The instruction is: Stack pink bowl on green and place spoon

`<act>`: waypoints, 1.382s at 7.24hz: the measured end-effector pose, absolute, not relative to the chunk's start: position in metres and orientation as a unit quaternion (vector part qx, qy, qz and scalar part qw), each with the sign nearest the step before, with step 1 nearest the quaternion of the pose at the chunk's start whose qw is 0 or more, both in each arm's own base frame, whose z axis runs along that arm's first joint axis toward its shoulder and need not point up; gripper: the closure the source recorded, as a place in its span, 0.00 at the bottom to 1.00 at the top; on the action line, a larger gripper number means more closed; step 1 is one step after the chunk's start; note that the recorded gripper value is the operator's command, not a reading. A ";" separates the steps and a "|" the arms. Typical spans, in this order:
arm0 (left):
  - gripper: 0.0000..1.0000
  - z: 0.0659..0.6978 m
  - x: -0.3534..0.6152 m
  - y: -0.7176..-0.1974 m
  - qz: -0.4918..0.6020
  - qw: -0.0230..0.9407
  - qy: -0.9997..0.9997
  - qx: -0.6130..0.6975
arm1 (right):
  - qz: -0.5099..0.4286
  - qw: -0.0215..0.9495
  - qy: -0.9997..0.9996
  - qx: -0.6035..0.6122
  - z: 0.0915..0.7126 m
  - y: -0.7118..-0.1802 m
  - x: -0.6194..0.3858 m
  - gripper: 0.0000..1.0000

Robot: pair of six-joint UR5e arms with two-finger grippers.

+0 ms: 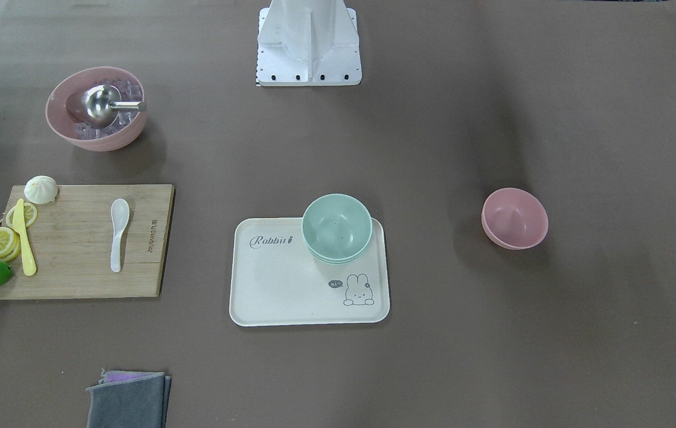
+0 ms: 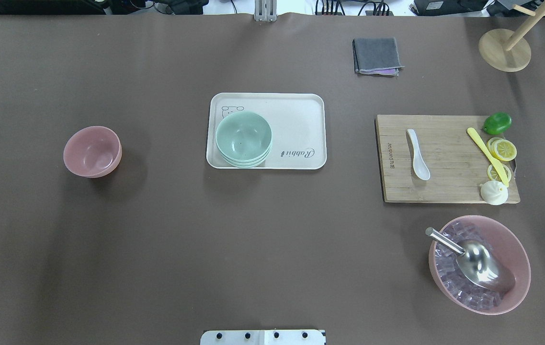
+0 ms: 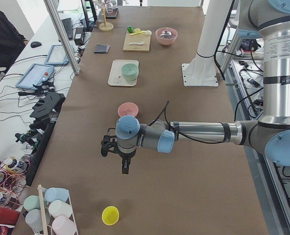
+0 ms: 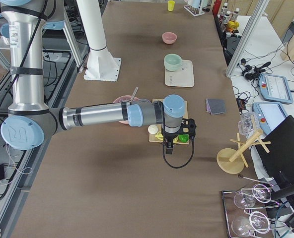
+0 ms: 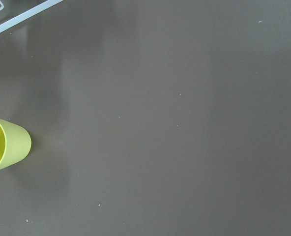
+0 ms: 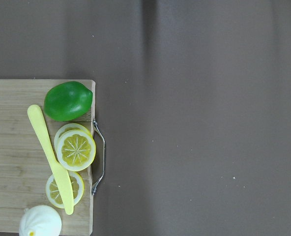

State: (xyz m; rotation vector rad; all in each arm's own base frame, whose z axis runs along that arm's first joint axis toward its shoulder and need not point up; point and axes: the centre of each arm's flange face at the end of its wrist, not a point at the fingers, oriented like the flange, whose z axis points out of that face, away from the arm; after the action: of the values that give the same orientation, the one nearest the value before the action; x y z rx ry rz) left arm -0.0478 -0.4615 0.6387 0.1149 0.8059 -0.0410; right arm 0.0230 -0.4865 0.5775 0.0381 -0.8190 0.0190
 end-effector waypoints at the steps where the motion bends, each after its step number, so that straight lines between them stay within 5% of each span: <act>1: 0.02 0.639 -0.048 -0.462 -0.019 0.918 0.391 0.056 | 0.009 0.917 -0.398 0.019 0.577 -0.487 0.023 0.00; 10: 0.02 0.624 -0.046 -0.472 -0.011 0.916 0.394 0.070 | 0.014 0.914 -0.405 0.024 0.564 -0.486 0.022 0.00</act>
State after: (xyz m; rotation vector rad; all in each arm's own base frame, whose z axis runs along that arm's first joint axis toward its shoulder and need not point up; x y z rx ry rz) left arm -0.0455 -0.4715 0.6235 0.1449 0.8104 -0.0227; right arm 0.0221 -0.4864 0.5645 0.0502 -0.8351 0.0290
